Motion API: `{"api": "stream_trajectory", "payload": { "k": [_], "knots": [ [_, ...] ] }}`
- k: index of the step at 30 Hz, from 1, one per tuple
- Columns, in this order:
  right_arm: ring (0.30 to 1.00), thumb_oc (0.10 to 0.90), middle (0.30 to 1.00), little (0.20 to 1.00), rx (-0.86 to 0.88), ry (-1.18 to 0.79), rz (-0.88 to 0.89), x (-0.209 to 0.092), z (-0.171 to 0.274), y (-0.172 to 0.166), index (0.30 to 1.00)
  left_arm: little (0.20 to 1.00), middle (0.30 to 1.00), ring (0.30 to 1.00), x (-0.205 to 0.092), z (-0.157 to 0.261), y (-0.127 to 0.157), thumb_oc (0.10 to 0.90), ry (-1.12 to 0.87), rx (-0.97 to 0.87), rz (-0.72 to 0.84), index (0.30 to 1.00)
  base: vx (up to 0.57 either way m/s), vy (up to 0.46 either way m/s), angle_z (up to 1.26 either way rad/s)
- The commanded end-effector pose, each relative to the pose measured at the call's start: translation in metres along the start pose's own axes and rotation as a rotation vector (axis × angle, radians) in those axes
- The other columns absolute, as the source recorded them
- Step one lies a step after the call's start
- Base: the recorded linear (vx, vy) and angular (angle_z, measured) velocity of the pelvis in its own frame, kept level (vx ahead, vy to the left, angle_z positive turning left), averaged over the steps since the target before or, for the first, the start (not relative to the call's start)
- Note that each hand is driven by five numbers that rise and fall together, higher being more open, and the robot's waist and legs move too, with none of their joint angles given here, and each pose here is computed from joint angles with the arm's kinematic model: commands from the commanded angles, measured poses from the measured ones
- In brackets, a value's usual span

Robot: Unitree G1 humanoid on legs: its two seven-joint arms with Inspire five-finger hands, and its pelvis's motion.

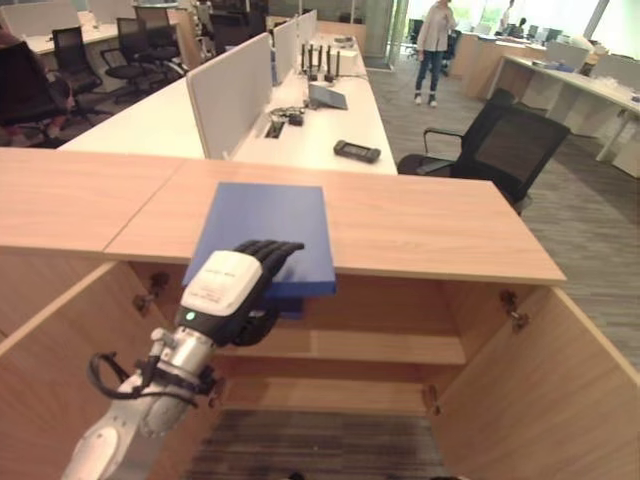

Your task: Put the empty folder in the office cabinet

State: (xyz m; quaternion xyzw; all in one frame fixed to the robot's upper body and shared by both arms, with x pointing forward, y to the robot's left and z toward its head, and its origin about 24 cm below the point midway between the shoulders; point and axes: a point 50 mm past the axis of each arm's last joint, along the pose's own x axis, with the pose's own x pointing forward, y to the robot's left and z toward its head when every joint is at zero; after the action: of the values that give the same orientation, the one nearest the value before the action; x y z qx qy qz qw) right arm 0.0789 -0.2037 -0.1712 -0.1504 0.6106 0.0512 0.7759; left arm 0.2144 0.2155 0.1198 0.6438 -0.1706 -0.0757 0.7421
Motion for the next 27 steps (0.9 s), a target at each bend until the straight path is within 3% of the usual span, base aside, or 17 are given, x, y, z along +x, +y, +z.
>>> {"api": "stream_trajectory", "payload": {
  "k": [1, 20, 21, 22, 23, 27],
  "knots": [
    [0.9, 0.8, 0.9, 0.9, -0.101, 0.026, -0.028, 0.0, 0.002, -0.01, 0.9, 0.9, 0.9, 0.9, 0.023, 0.01, 0.039, 0.8, -0.071, 0.082, 0.264, 0.9, 0.0, 0.0, 0.0],
    [0.9, 0.8, 0.9, 0.9, -0.133, 0.038, -0.049, 0.0, 0.002, -0.017, 0.9, 0.9, 0.9, 0.9, 0.055, -0.017, 0.021, 0.8, 0.07, 0.274, 0.236, 0.9, 0.0, 0.002, -0.03],
    [0.9, 0.8, 0.9, 0.9, -0.133, 0.037, -0.049, 0.0, 0.002, -0.017, 0.9, 0.808, 0.808, 0.808, 0.055, -0.017, 0.021, 0.739, 0.07, 0.275, 0.237, 0.808, 0.0, 0.0, 0.0],
    [0.9, 0.8, 0.9, 0.9, -0.135, 0.038, -0.049, 0.0, 0.002, -0.018, 0.9, 0.444, 0.444, 0.444, 0.056, -0.018, 0.021, 0.496, 0.078, 0.285, 0.239, 0.444, 0.0, 0.0, 0.0],
    [0.9, 0.8, 0.9, 0.9, -0.137, 0.039, -0.05, 0.0, 0.002, -0.018, 0.9, 0.3, 0.3, 0.3, 0.058, -0.021, 0.021, 0.4, 0.09, 0.297, 0.243, 0.3, 0.0, 0.0, 0.0],
    [0.9, 0.8, 0.9, 0.9, -0.142, 0.036, -0.053, 0.0, 0.003, -0.018, 0.9, 0.3, 0.3, 0.3, 0.058, -0.027, 0.021, 0.4, 0.129, 0.325, 0.263, 0.3, 0.0, -0.002, -0.03]
  ]
}}
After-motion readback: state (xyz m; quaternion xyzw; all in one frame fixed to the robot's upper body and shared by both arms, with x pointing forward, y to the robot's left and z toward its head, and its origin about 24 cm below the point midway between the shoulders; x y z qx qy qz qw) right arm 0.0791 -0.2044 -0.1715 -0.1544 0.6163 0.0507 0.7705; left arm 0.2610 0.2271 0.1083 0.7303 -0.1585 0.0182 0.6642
